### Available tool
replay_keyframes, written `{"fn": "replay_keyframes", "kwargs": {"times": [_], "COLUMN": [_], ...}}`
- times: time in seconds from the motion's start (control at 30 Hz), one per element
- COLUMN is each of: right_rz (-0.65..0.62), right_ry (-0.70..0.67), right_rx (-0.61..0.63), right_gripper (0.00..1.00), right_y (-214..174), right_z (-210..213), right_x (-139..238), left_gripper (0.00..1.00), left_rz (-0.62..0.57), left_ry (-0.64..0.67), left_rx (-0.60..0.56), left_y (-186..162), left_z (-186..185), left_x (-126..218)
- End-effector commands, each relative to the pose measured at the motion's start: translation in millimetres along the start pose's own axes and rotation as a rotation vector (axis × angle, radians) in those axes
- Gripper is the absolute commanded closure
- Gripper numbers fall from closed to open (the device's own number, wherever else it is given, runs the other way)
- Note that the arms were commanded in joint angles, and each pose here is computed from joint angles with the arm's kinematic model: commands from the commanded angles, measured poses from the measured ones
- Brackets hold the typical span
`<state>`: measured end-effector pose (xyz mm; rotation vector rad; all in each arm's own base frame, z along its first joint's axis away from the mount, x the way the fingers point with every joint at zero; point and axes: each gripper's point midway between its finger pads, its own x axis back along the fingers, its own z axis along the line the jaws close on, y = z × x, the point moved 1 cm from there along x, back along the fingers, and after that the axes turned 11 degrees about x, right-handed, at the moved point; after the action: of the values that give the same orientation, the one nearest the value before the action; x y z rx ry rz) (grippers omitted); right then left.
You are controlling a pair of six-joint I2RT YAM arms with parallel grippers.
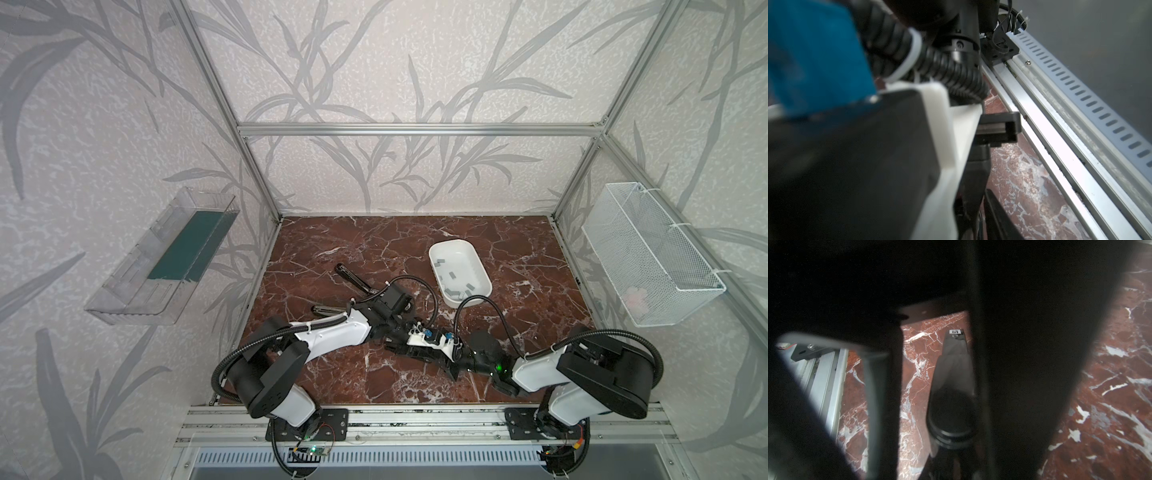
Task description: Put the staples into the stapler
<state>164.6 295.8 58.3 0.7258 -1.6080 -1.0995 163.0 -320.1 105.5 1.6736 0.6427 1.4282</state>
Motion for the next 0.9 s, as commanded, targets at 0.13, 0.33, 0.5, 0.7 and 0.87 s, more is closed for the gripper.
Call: {"fn": "replay_keyframes", "kwargs": {"times": [0.13, 0.33, 0.5, 0.7, 0.87], "right_rz": [-0.123, -0.119, -0.111, -0.104, -0.106], "right_ry": [-0.038, -0.043, -0.027, -0.021, -0.026], "right_rx": [0.031, 0.031, 0.032, 0.041, 0.05], "right_gripper": [0.98, 0.98, 0.97, 0.97, 0.97], "right_y": [36, 33, 31, 33, 35], "right_z": [-8, -8, -6, -3, -3], "right_x": [-2, -1, -1, 1, 3], "left_gripper": [0.64, 0.63, 0.55, 0.49, 0.52], "left_rz": [0.004, 0.092, 0.124, 0.078, 0.062], "left_ry": [-0.075, -0.033, 0.016, 0.036, 0.005], "left_rx": [0.0, 0.031, 0.061, 0.086, 0.084], "left_y": [1, -18, -27, -21, -19], "left_z": [-9, -10, -2, 8, 7], "left_x": [-3, 4, 9, 10, 8]}}
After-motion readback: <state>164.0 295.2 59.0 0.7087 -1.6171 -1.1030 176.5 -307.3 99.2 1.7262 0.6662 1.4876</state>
